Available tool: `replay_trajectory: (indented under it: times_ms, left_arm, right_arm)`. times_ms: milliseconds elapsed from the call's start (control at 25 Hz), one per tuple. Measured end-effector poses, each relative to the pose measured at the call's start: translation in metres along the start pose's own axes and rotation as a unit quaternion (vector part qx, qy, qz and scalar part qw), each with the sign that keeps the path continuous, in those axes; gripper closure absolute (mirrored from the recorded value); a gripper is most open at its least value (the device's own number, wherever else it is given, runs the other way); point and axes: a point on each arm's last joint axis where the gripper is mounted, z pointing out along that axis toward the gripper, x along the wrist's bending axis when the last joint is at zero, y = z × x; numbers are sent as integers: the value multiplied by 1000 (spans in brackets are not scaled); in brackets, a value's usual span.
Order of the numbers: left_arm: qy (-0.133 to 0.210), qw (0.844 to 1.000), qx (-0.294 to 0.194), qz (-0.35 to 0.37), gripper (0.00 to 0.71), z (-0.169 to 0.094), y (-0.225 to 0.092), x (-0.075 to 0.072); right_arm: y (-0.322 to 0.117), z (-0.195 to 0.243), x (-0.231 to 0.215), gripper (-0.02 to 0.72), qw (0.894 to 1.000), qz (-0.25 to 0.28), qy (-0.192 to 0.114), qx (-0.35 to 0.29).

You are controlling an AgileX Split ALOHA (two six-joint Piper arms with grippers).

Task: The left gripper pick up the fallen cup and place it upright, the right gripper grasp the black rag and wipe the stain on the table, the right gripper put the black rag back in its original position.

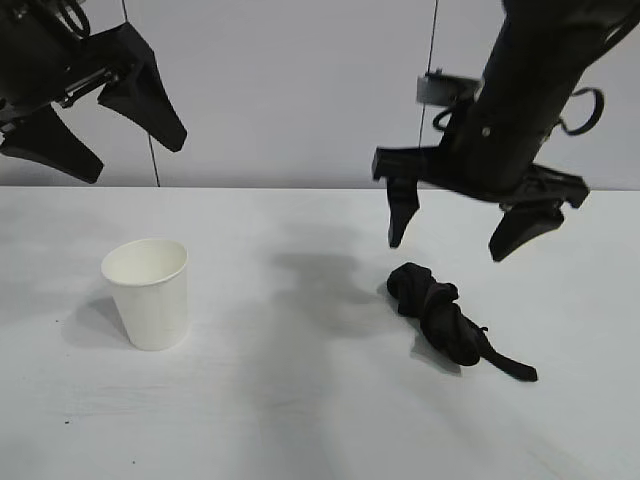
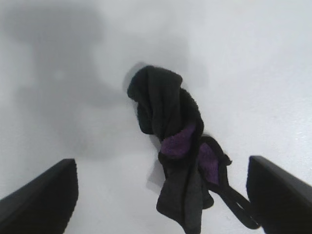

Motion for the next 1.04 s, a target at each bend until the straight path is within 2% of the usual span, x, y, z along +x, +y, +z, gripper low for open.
replay_trajectory:
  times_ms: [200, 1040]
  left_arm:
    - [-2, 1000, 4, -1, 16, 0, -1, 0]
    - [0, 1000, 0, -2, 16, 0, 0, 0]
  right_arm:
    - [-2, 1, 4, 51, 1000, 9, 29, 8]
    - [-2, 1, 4, 51, 1000, 1, 24, 11]
